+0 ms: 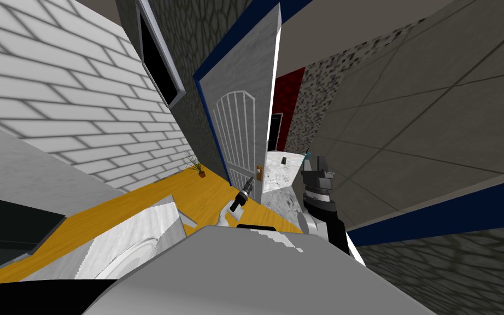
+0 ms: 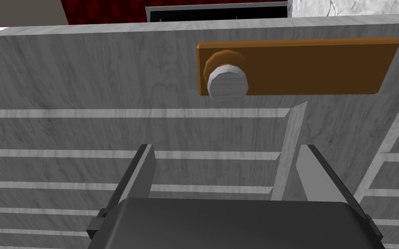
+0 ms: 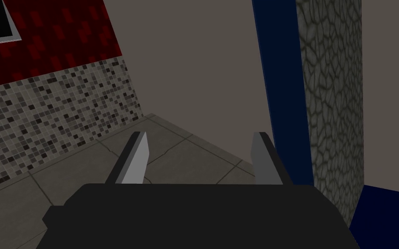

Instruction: Push the door open

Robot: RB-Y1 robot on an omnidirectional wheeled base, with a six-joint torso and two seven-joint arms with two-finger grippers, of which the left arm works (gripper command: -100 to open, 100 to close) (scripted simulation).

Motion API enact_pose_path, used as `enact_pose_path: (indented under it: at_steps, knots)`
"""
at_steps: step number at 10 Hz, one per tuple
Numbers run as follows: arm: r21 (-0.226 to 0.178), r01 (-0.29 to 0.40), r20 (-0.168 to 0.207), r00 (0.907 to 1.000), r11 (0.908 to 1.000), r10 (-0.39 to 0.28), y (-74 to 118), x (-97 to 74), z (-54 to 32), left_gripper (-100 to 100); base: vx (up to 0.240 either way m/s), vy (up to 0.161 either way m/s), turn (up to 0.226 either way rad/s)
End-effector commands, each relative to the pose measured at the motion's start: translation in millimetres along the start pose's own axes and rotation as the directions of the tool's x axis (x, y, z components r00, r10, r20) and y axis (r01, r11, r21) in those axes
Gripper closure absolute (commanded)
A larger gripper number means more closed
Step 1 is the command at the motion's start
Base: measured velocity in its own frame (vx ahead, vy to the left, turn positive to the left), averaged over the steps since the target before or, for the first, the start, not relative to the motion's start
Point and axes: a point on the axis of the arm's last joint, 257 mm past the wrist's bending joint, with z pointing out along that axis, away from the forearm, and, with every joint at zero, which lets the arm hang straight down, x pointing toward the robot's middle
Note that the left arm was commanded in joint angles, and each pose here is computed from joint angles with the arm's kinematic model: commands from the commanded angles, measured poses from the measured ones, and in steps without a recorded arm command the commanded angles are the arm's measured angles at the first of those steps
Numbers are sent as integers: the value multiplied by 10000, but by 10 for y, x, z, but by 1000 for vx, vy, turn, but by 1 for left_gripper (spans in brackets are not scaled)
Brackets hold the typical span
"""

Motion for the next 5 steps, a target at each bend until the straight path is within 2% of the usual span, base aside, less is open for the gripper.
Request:
enact_pose_path:
  at_steps: [1,5]
  knots:
    - [-39,-6,-23,10000,10000,6,17,6,4,-100,-6,-1,-20]
    - [-39,-6,-23,10000,10000,6,17,6,4,-100,-1,0,-5]
